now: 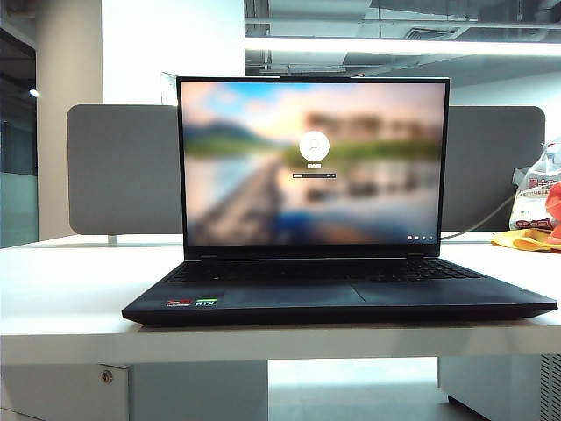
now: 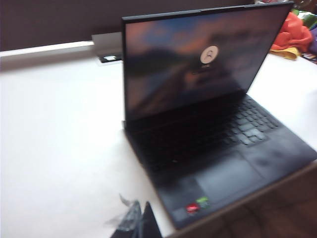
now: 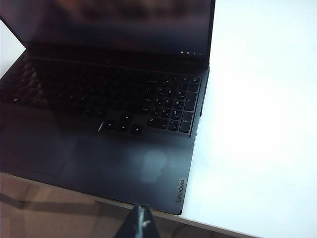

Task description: Open the lid of the laptop and use the keypad to enter the password "123".

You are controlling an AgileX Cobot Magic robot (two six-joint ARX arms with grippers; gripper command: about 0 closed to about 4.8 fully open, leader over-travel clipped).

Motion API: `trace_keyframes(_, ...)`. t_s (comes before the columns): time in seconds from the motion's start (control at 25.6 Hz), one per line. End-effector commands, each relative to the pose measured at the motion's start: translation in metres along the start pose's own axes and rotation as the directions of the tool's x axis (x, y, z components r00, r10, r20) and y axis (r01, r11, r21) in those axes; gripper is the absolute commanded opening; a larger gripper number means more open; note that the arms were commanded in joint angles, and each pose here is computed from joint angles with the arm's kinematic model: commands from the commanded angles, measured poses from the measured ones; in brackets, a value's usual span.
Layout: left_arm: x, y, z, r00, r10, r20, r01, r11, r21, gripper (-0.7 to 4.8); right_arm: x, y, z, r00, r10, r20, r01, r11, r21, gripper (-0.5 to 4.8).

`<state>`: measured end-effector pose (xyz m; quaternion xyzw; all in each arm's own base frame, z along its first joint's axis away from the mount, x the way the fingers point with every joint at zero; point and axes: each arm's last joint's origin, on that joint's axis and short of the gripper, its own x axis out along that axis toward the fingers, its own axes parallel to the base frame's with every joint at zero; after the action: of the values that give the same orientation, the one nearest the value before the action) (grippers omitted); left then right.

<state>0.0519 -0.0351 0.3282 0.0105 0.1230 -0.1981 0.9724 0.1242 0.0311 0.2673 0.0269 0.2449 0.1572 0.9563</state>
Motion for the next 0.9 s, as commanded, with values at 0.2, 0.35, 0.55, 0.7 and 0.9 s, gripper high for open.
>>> trace_keyframes(0.2, -0.004, 0.017, 0.003, 0.944, 0.327, 0.055, -0.327, 0.945, 0.002, -0.04, -0.001, 0.001, 0.002, 1.000, 0.006, 0.015, -0.006, 1.000, -0.003, -0.05)
trace_keyframes(0.35, 0.005, 0.032, -0.003, 0.849, 0.524, 0.065, -0.515, 0.849, -0.117, -0.04, -0.001, 0.001, 0.002, 1.000, 0.008, 0.015, -0.008, 1.000, -0.003, -0.05)
trace_keyframes(0.55, 0.032, 0.052, -0.031, 0.849, 0.512, 0.129, -0.489, 0.855, -0.170, -0.04, -0.001, 0.000, 0.002, 1.000, -0.019, 0.017, 0.019, 1.000, -0.002, -0.05)
trace_keyframes(0.7, 0.044, 0.060, -0.063, 0.880, 0.451, 0.150, -0.427, 0.888, -0.170, -0.04, -0.001, 0.000, 0.002, 1.000, -0.020, 0.017, 0.020, 1.000, -0.002, -0.05)
trace_keyframes(0.9, 0.054, 0.062, -0.099, 0.874, 0.454, 0.170, -0.428, 0.887, -0.171, -0.04, -0.001, 0.000, 0.002, 1.000, -0.019, 0.017, 0.019, 1.000, -0.003, -0.05)
